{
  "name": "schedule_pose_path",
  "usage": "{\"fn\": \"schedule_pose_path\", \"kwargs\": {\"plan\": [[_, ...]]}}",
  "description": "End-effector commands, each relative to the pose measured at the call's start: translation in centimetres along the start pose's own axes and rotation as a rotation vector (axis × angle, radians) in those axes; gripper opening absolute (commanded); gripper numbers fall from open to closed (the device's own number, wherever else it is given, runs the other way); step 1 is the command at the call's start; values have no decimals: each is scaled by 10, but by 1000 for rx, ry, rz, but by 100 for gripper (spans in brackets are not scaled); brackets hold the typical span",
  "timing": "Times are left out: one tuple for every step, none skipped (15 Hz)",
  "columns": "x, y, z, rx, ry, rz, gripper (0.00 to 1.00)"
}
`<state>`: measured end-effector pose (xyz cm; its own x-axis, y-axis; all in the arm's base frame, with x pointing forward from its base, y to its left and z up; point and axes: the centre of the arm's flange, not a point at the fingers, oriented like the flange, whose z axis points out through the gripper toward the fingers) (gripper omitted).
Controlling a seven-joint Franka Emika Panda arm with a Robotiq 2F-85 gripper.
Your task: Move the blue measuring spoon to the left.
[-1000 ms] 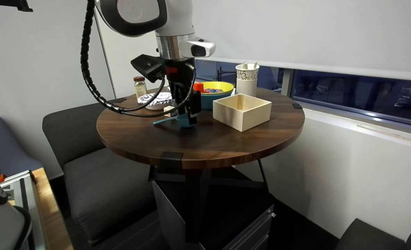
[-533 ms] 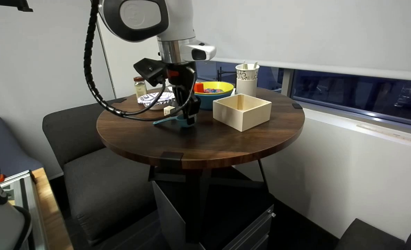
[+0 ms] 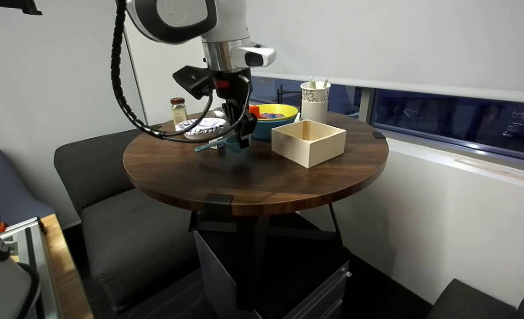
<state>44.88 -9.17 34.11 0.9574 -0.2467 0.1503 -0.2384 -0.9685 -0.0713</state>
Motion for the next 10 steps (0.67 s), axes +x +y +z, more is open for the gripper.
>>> {"fn": "schedule_pose_path", "kwargs": {"plan": [[10,-16,-43,3,-65,36,1],[16,-23,-52,16,-94,51,1],[20,-29,-61,28,-122,59,1],[26,-41,-68,33,-142,63,1],[31,-53,-76,41,-157,56,1],[36,-66,-83,48,-163,50,1],[42,-82,-89,55,-169,45,1],[46,-97,-94,67,-175,40,1],[53,-114,-97,82,-169,49,1],[59,-130,-100,103,-169,56,1]]}}
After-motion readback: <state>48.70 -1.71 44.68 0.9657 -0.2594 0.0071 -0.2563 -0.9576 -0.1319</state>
